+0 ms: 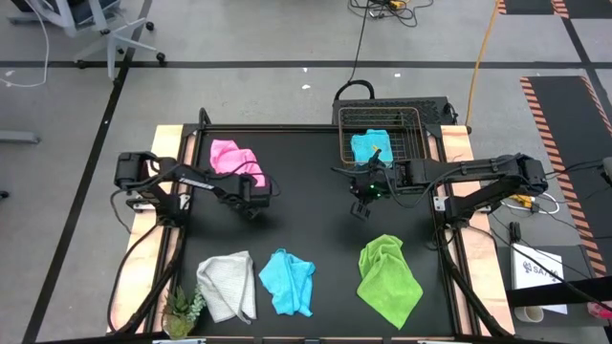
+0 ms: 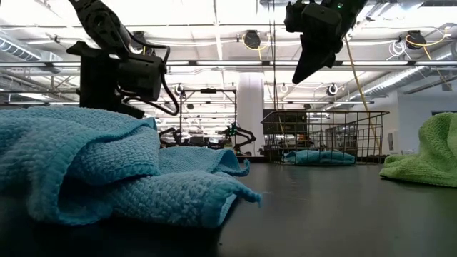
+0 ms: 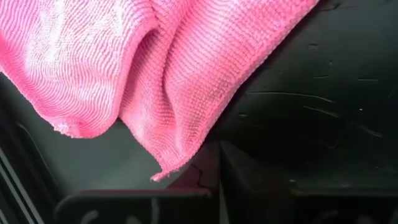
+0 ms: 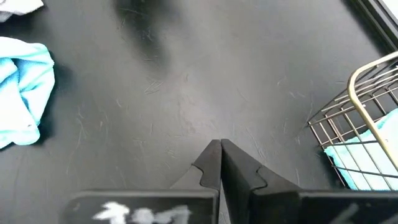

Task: Fold microfiber towels
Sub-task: Fold the pink towel

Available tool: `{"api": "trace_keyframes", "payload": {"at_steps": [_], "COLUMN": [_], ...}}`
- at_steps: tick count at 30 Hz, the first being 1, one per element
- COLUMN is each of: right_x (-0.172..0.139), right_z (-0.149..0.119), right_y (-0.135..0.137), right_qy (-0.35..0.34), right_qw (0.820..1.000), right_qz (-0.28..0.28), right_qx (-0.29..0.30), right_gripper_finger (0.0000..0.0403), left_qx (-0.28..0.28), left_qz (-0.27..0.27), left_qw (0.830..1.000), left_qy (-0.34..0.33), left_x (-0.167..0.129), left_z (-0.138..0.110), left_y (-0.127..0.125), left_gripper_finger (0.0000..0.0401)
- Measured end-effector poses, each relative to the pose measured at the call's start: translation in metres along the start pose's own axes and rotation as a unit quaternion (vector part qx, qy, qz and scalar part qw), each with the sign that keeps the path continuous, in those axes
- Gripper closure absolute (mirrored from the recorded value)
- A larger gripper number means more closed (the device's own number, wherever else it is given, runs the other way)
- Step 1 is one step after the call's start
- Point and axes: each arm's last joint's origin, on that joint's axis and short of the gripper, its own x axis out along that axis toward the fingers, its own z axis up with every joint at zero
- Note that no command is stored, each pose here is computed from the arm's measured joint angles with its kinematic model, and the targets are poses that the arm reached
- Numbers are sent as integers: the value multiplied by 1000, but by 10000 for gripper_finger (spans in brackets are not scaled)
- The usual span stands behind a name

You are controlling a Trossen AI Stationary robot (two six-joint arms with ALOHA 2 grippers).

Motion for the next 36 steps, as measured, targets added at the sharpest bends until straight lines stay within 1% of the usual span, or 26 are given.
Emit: {"api": "trace_keyframes", "payload": {"at_steps": [3, 8, 13, 18, 23, 28, 32, 36], "right_x": [0, 0, 0, 0, 0, 0, 0, 0], "right_z": [0, 0, 0, 0, 0, 0, 0, 0], "right_y": [0, 0, 0, 0, 0, 0, 0, 0], "right_qy": [0, 0, 0, 0, 0, 0, 0, 0], "right_qw": [1000, 1000, 1000, 1000, 1000, 1000, 1000, 1000], "right_qz": [0, 1, 1, 1, 1, 1, 1, 1], "right_qx": [0, 0, 0, -2, -2, -1, 0, 0], "right_gripper_finger": [403, 403, 403, 403, 403, 403, 403, 403], "left_qx": [-4, -18, 3, -2, 0, -15, -15, -9], "left_qz": [1, 15, 14, 21, 23, 14, 10, 23], "left_qw": [1000, 1000, 1000, 1000, 1000, 1000, 1000, 1000], "left_qy": [-1, 10, 9, 2, 2, 7, 4, -7], "left_x": [-4, -4, -4, -4, -4, -6, -8, -10], "left_z": [3, 5, 5, 6, 6, 3, -1, -4], "left_y": [-1, 4, 5, 5, 5, 3, -2, -3], "left_gripper_finger": [393, 362, 314, 264, 229, 222, 222, 222]}}
